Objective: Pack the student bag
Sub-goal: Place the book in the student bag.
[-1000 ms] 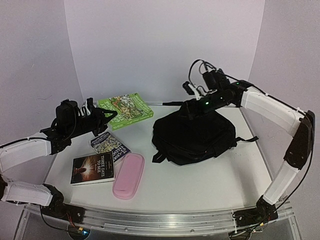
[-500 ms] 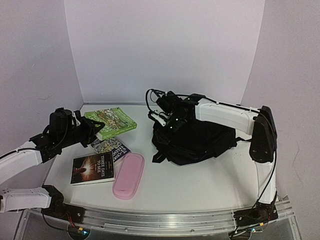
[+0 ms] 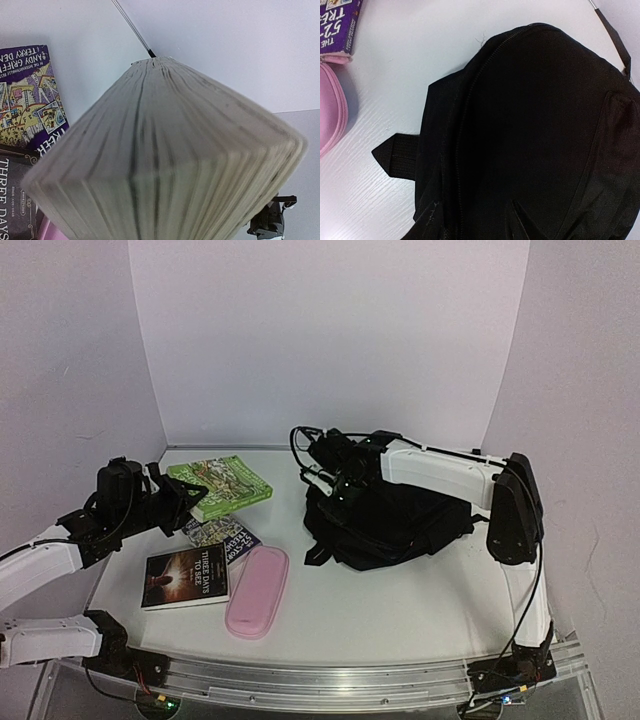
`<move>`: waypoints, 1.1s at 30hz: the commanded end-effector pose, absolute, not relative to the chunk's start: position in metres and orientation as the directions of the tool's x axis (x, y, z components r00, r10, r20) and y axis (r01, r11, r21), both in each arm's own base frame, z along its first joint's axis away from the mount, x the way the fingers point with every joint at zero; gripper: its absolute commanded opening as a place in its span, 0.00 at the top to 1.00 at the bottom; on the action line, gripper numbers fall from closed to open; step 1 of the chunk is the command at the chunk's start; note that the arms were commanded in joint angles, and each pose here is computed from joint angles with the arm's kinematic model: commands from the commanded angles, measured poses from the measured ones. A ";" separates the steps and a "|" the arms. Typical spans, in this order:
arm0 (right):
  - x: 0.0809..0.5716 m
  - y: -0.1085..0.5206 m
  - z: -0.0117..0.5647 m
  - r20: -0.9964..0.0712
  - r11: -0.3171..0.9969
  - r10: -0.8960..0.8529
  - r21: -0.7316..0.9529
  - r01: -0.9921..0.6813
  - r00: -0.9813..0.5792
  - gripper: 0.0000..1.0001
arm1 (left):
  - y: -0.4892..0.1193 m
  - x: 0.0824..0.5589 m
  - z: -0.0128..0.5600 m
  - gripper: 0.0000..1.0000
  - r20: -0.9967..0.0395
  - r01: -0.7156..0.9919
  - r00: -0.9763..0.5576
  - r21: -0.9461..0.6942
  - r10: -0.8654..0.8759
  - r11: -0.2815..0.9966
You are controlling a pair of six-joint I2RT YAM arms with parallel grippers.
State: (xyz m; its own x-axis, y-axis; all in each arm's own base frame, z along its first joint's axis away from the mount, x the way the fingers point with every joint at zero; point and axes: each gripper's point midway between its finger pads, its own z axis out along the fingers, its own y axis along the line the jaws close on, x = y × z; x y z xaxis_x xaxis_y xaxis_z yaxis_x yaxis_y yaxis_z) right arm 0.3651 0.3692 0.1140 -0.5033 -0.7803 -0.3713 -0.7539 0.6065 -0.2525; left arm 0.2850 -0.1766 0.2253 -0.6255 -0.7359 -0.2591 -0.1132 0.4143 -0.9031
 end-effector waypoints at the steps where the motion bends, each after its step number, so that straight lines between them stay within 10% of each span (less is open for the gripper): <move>1: 0.363 0.361 0.109 -0.322 0.586 -0.804 -0.285 -0.758 -0.500 0.59 | -0.178 0.292 0.262 1.00 -0.278 -0.012 -0.589 -0.936 -0.759 0.351; 8: 0.350 0.360 0.101 -0.284 0.571 -0.814 -0.230 -0.788 -0.507 0.52 | -0.179 0.292 0.261 1.00 -0.273 -0.013 -0.592 -0.937 -0.758 0.348; 16: 0.358 0.361 0.120 -0.310 0.570 -0.814 -0.270 -0.776 -0.491 1.00 | -0.183 0.294 0.254 1.00 -0.261 -0.020 -0.608 -0.939 -0.750 0.343; 33: 0.386 0.343 0.273 -0.601 0.685 -0.685 -0.336 -0.647 -0.413 1.00 | -0.237 0.296 0.257 1.00 -0.279 0.170 -0.760 -0.957 -0.587 0.235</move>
